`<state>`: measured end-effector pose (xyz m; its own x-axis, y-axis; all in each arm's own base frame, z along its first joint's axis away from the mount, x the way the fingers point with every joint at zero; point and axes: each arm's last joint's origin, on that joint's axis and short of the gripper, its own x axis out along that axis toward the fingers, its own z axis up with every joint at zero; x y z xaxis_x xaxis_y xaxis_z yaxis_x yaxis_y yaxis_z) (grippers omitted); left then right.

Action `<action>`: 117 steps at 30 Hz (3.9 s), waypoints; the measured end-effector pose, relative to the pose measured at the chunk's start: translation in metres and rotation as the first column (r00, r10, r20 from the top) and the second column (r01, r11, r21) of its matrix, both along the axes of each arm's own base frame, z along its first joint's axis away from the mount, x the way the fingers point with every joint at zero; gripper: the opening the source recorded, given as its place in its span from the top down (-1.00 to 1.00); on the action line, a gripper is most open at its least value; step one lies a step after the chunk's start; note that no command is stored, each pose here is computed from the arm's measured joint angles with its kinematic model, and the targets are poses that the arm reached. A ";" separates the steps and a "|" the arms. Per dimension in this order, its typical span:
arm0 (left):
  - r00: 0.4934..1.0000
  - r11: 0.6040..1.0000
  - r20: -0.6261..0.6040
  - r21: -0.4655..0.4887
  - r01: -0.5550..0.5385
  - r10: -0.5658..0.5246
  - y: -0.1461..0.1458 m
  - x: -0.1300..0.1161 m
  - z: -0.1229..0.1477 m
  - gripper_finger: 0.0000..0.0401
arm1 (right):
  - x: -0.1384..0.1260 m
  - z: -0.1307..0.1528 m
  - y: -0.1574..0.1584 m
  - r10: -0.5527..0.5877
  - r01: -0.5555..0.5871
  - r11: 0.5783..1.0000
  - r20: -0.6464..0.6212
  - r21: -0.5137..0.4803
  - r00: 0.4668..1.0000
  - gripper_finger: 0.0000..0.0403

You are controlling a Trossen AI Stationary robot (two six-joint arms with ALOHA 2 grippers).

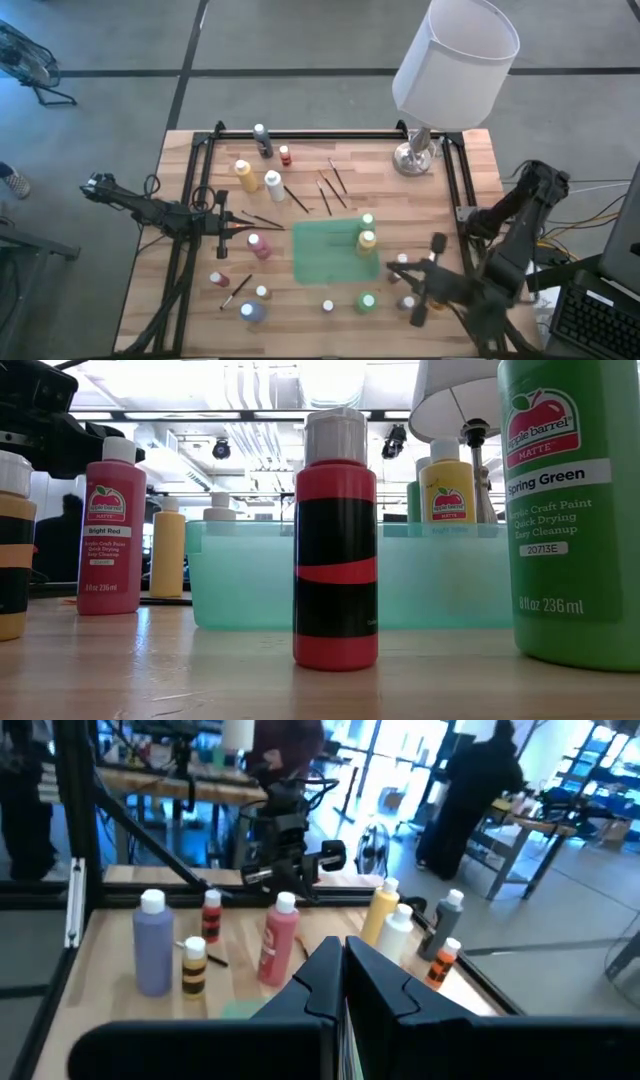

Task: Pick & Place Paint Supplies
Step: Put the silver paintbrush into the yellow cup

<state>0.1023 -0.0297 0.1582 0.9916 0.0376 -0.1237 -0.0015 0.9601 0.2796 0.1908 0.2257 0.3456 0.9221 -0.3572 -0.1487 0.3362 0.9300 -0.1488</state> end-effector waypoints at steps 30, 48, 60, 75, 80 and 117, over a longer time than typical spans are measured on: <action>1.000 1.000 0.001 -0.001 0.000 0.000 0.000 0.000 0.000 0.85 | -0.122 -0.118 0.022 0.200 -0.208 0.978 0.167 0.033 0.965 0.96; 1.000 1.000 0.005 -0.002 -0.001 0.001 0.000 0.000 0.000 0.85 | -0.124 -0.137 0.016 0.234 -0.251 0.955 0.117 0.159 0.965 0.96; 1.000 1.000 0.005 -0.002 0.000 0.000 0.000 0.000 0.000 0.85 | -0.123 -0.154 0.009 0.245 -0.258 0.942 0.085 0.215 0.966 0.96; 1.000 1.000 0.005 -0.003 0.000 0.000 0.000 0.000 0.000 0.85 | -0.122 -0.173 -0.001 0.230 -0.245 0.941 0.090 0.234 0.969 0.96; 1.000 1.000 0.006 -0.002 0.000 0.000 0.000 0.000 0.000 0.85 | -0.120 -0.177 -0.005 0.218 -0.232 0.948 0.087 0.218 0.972 0.96; 1.000 1.000 0.006 -0.003 0.000 0.000 0.000 0.000 0.000 0.85 | -0.106 -0.176 -0.006 0.175 -0.190 0.944 0.082 0.269 0.981 0.96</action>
